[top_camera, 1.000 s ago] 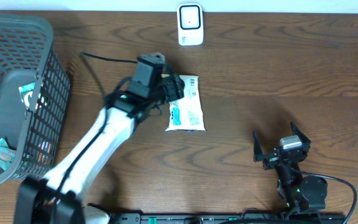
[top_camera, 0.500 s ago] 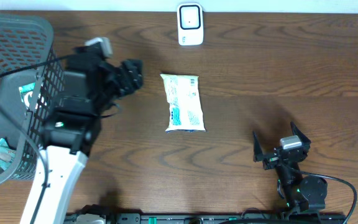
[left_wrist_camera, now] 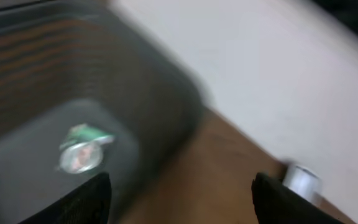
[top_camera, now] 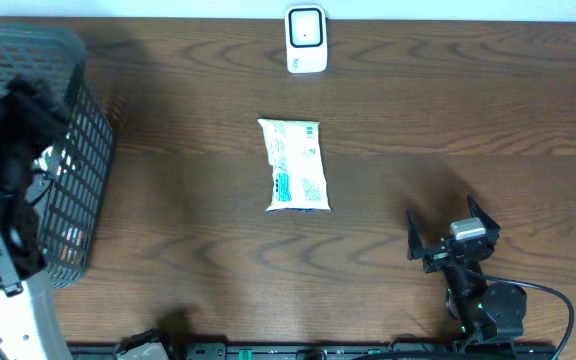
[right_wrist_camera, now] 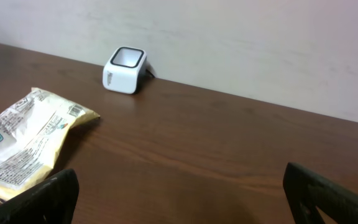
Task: Scan the item barcode
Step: 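Reach the left gripper back into the basket toward the dark tin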
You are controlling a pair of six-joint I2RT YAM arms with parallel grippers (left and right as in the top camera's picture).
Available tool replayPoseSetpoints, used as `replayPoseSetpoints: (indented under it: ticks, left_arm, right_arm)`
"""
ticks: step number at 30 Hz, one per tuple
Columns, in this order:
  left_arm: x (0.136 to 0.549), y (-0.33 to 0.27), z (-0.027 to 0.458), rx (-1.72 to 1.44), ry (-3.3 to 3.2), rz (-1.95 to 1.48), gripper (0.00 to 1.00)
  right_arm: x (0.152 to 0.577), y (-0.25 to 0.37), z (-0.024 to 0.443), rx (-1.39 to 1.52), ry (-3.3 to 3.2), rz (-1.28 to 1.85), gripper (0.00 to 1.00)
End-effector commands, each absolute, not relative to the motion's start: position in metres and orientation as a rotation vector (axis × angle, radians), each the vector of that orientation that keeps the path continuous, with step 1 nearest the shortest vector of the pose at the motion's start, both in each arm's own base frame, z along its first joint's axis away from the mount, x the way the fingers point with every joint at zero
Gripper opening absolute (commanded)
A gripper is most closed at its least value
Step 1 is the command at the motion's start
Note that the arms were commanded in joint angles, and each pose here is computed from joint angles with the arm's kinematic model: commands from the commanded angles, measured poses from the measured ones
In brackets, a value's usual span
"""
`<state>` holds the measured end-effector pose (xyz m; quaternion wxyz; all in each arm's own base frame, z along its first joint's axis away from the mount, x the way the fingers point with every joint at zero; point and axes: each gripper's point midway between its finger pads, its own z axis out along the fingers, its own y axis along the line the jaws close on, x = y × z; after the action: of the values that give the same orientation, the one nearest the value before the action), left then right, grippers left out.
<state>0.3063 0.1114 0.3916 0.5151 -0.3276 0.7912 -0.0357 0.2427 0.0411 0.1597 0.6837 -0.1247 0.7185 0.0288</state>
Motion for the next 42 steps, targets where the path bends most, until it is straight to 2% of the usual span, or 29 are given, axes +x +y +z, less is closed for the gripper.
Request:
replayPoseSetpoints:
  ticks: [1,7,16,29,34,42]
  left_arm:
    - [0.283,0.165,0.366,-1.013,1.916,0.087,0.71]
    - [0.265,0.217,0.311,-1.273,2.009,0.149,0.71]
    - [0.314,0.243,0.246,-1.261,2.165,0.002,0.71]
    - [0.368,0.265,0.13,-0.919,2.493,-0.061,0.72]
    - [0.376,0.265,0.097,-0.871,2.561,-0.075,0.85]
    - [0.393,0.249,0.067,-0.699,2.651,-0.082,0.86]
  right_arm:
    - [0.242,0.042,0.159,-0.274,1.613,0.076,0.99]
    - [0.242,0.042,0.159,-0.274,1.613,0.076,0.99]
    - [0.242,0.042,0.159,-0.274,1.613,0.076,0.99]
    - [0.242,0.042,0.159,-0.274,1.613,0.076,0.99]
    - [0.242,0.042,0.159,-0.274,1.613,0.076,0.99]
    - [0.242,0.042,0.159,-0.274,1.613,0.076,0.99]
